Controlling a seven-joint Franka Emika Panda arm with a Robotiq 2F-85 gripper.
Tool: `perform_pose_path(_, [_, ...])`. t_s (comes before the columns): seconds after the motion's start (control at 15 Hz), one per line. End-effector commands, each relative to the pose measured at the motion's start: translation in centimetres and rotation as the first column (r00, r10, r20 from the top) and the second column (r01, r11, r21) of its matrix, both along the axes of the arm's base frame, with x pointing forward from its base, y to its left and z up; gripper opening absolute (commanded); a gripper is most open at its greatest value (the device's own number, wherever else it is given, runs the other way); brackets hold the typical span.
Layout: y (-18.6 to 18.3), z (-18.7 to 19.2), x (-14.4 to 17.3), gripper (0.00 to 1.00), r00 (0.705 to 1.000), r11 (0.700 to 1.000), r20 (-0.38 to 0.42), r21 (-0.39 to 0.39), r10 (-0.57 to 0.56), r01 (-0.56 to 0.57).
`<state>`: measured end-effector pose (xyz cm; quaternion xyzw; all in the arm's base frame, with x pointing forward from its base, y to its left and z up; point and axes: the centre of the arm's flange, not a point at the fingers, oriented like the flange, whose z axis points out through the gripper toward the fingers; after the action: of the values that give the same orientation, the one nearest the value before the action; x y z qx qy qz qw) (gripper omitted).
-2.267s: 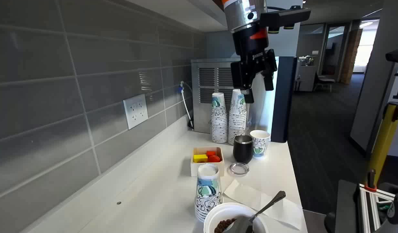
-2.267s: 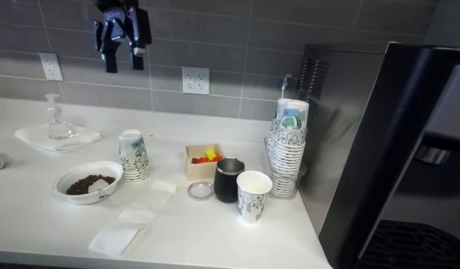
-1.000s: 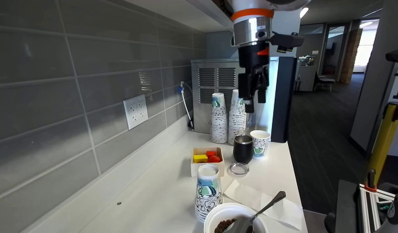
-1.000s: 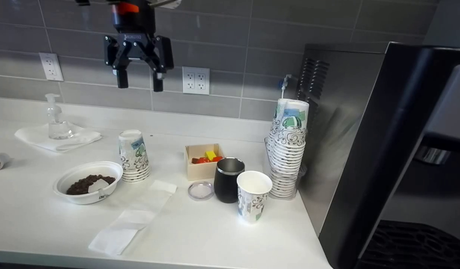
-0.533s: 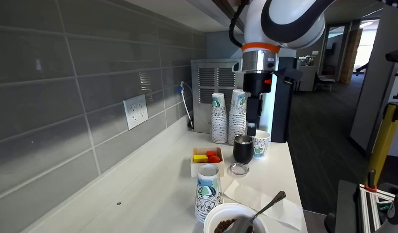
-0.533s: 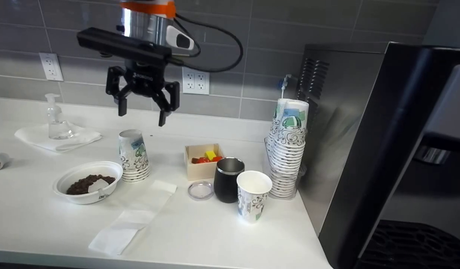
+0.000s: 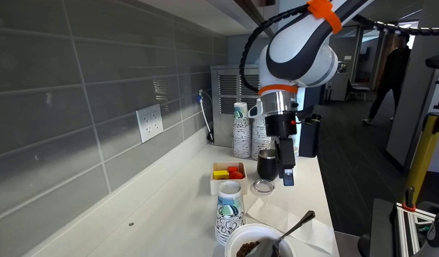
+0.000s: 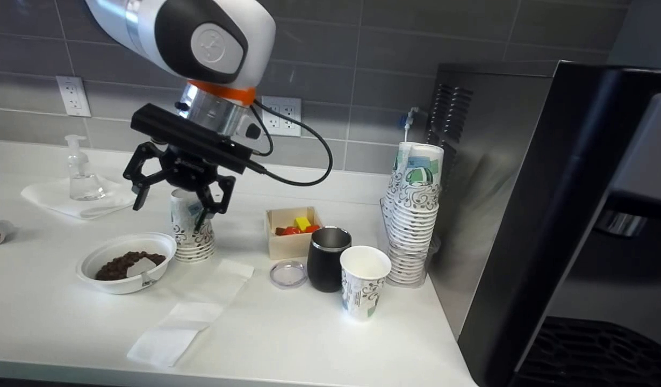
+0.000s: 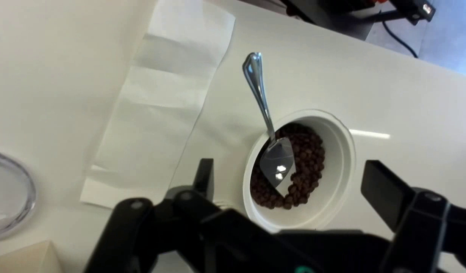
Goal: Stir in the bowl
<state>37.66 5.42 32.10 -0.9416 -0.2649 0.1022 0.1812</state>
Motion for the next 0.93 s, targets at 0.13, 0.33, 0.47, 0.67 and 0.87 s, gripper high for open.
perform_pose_path(0.13, [1.1,-5.5,1.7,1.00,0.984,0.995,-0.150,0.029,0.096,-0.093])
perform_pose_path(0.33, [1.7,-7.6,1.6,1.00,0.970,0.993,-0.209,0.030,0.122,-0.118])
perform_pose_path(0.47, [1.9,-8.7,1.5,1.00,0.960,0.992,-0.250,0.032,0.129,-0.125])
perform_pose_path(0.67, [1.7,-9.8,0.9,1.00,0.937,0.991,-0.322,0.044,0.136,-0.129])
perform_pose_path(0.87, [1.5,-10.6,0.2,1.00,0.916,0.991,-0.377,0.055,0.136,-0.124])
